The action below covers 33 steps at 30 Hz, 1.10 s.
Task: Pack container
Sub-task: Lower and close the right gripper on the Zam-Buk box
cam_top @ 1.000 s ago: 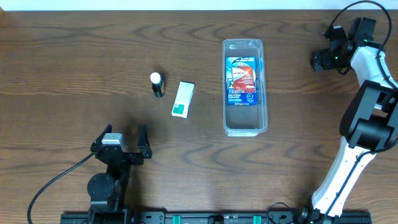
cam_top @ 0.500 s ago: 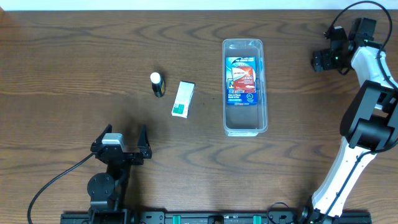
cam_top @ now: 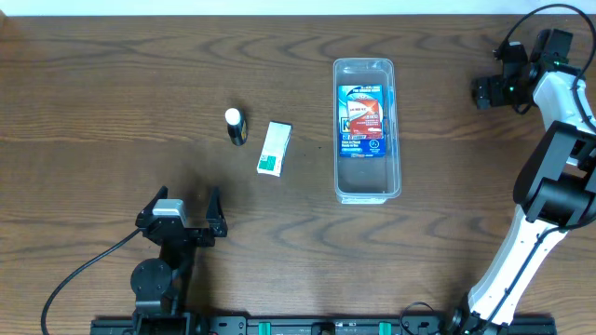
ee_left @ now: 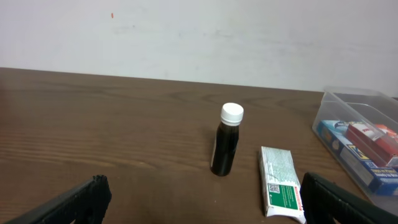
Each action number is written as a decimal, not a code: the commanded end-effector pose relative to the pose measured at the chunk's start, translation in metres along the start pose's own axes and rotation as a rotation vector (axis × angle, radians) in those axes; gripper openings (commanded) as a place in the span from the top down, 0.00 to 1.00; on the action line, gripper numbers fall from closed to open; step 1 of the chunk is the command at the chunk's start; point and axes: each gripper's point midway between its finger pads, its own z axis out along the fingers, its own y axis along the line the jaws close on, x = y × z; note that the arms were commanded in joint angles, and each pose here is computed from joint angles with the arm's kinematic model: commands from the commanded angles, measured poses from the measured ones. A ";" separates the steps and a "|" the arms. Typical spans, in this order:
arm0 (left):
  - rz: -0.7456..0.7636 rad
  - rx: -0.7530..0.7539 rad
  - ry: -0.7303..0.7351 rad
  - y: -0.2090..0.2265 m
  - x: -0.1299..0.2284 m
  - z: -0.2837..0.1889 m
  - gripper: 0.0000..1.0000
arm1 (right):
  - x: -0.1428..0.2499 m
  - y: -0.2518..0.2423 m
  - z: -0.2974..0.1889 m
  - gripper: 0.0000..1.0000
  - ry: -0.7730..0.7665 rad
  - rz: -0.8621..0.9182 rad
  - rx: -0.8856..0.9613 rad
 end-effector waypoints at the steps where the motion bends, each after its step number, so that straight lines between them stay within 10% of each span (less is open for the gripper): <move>1: 0.009 0.005 0.046 0.000 0.015 0.001 0.02 | 0.006 0.005 0.005 0.01 0.008 0.016 -0.027; 33: 0.009 0.005 0.046 0.000 0.015 0.001 0.02 | 0.008 0.013 0.009 0.01 -0.006 0.006 -0.067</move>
